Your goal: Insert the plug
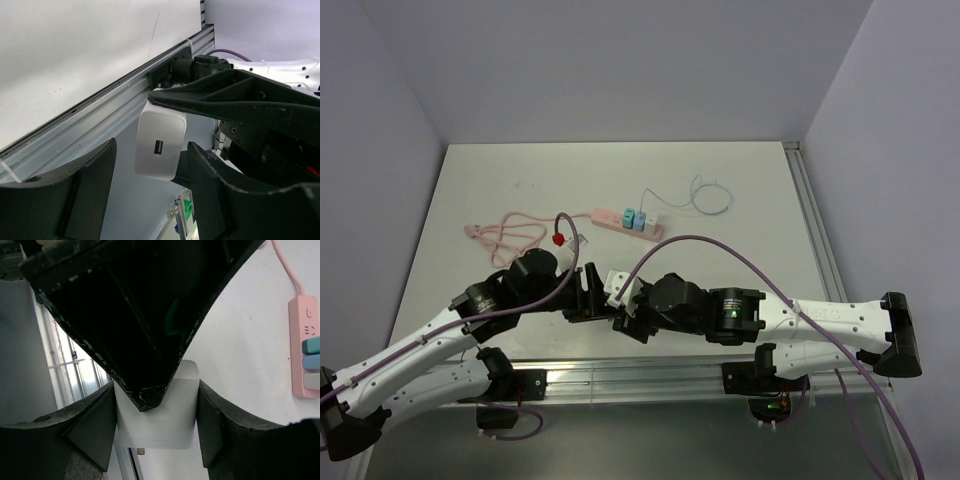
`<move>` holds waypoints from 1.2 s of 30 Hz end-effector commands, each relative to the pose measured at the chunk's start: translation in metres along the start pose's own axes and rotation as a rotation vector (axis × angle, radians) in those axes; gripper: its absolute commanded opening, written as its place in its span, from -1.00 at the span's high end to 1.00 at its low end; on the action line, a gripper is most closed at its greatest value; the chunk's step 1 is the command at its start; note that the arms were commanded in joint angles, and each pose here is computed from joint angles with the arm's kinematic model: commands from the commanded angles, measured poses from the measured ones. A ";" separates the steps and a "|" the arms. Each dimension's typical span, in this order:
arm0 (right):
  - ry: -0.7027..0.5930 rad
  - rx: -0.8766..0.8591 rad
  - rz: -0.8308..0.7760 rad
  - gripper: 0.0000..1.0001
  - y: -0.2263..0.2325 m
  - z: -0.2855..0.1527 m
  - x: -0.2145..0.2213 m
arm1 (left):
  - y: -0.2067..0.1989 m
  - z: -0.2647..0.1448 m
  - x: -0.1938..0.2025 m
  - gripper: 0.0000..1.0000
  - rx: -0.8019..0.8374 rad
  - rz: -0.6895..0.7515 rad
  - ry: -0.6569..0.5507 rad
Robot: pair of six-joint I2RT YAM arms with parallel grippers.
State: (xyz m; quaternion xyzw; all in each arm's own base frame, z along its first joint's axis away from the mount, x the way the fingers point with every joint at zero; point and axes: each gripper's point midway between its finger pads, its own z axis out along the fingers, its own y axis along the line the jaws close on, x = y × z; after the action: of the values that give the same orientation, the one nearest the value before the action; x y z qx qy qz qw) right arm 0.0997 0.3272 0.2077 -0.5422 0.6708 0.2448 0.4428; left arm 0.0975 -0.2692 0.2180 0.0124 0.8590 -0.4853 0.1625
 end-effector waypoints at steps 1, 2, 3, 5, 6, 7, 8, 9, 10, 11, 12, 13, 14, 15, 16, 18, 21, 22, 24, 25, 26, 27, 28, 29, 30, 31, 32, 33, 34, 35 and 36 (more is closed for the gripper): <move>-0.143 0.030 0.007 1.00 -0.007 -0.012 -0.046 | -0.005 0.002 0.002 -0.26 0.036 0.030 0.018; -0.151 0.031 0.007 1.00 -0.008 -0.013 -0.049 | -0.002 0.004 0.003 -0.24 0.028 0.029 0.025; -0.157 0.030 0.008 1.00 -0.008 -0.014 -0.050 | 0.000 0.005 0.004 -0.23 0.024 0.027 0.032; -0.164 0.020 0.008 1.00 -0.006 -0.014 -0.052 | 0.000 0.007 0.004 -0.22 0.025 0.027 0.034; -0.167 0.019 0.007 1.00 -0.006 -0.015 -0.053 | 0.000 0.007 0.005 -0.19 0.028 0.025 0.039; -0.166 0.019 0.008 1.00 -0.006 -0.014 -0.052 | -0.001 0.008 0.005 -0.16 0.034 0.029 0.041; -0.167 0.020 0.008 1.00 -0.006 -0.015 -0.052 | -0.004 0.008 0.004 -0.08 0.046 0.032 0.036; -0.166 0.019 0.007 1.00 -0.005 -0.015 -0.052 | -0.005 0.008 0.004 -0.05 0.054 0.032 0.039; -0.166 0.016 0.007 1.00 -0.005 -0.015 -0.052 | -0.006 0.008 0.005 0.01 0.059 0.032 0.042; -0.167 0.017 0.010 1.00 -0.005 -0.015 -0.053 | -0.008 0.009 0.004 0.06 0.069 0.036 0.042; -0.167 0.019 0.010 1.00 -0.006 -0.015 -0.052 | -0.008 0.010 0.004 0.10 0.073 0.035 0.045; -0.172 0.021 0.011 1.00 -0.006 -0.015 -0.053 | -0.010 0.010 0.008 0.15 0.085 0.035 0.062; -0.171 0.025 0.011 1.00 -0.007 -0.015 -0.052 | -0.010 0.012 0.008 0.30 0.091 0.032 0.070; -0.174 0.031 0.015 1.00 -0.007 -0.015 -0.052 | -0.013 0.013 0.008 0.40 0.106 0.035 0.073; -0.178 0.036 0.018 1.00 -0.009 -0.015 -0.053 | -0.013 0.015 0.010 0.68 0.114 0.035 0.087; -0.183 0.059 0.026 1.00 -0.012 -0.016 -0.052 | -0.014 0.017 0.010 0.99 0.119 0.029 0.091; -0.183 0.091 0.034 1.00 -0.018 -0.017 -0.049 | -0.012 0.019 0.012 0.99 0.116 0.020 0.102; -0.186 0.105 0.037 1.00 -0.020 -0.018 -0.049 | -0.012 0.018 0.012 0.99 0.116 0.022 0.098; -0.183 0.125 0.048 0.53 -0.023 -0.019 -0.046 | -0.010 0.017 0.007 0.99 0.088 0.027 0.070; -0.179 0.170 0.064 0.19 -0.031 -0.020 -0.044 | -0.010 0.013 0.004 0.99 0.080 0.042 0.049; -0.171 0.184 0.086 -0.15 -0.032 -0.020 -0.040 | -0.013 0.011 -0.005 0.99 0.068 0.051 0.004; -0.170 0.206 0.099 -0.41 -0.036 -0.021 -0.038 | -0.013 0.008 -0.010 0.99 0.057 0.059 -0.021; -0.173 0.224 0.112 -0.67 -0.039 -0.022 -0.036 | -0.008 0.004 -0.012 0.99 0.021 0.078 -0.034; -0.190 0.240 0.140 -0.79 -0.042 -0.028 -0.036 | -0.006 0.003 -0.016 0.99 -0.001 0.091 -0.059; -0.187 0.241 0.148 -0.81 -0.041 -0.027 -0.028 | -0.007 -0.002 -0.029 0.99 -0.035 0.105 -0.115; -0.212 0.240 0.176 -0.81 -0.042 -0.034 -0.029 | 0.003 -0.003 -0.031 0.99 -0.090 0.126 -0.124; -0.219 0.244 0.179 -0.82 -0.043 -0.037 -0.027 | 0.000 -0.007 -0.037 0.99 -0.099 0.147 -0.148; -0.217 0.247 0.212 -0.83 -0.041 -0.037 -0.017 | 0.003 -0.009 -0.045 0.99 -0.127 0.169 -0.186; -0.226 0.257 0.231 -0.83 -0.043 -0.041 -0.014 | 0.005 -0.012 -0.050 0.99 -0.145 0.209 -0.208; -0.257 0.275 0.279 -0.83 -0.047 -0.050 -0.015 | 0.006 -0.017 -0.054 0.99 -0.161 0.231 -0.232; -0.252 0.317 0.303 -0.88 -0.053 -0.053 -0.005 | 0.002 -0.022 -0.060 0.99 -0.163 0.258 -0.260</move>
State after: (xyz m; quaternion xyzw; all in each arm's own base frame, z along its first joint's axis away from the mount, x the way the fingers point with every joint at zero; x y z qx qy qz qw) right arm 0.1206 0.2858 0.2324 -0.4087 0.6998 0.2525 0.5287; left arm 0.1280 -0.2578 0.2158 0.0308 0.8743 -0.4183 0.2443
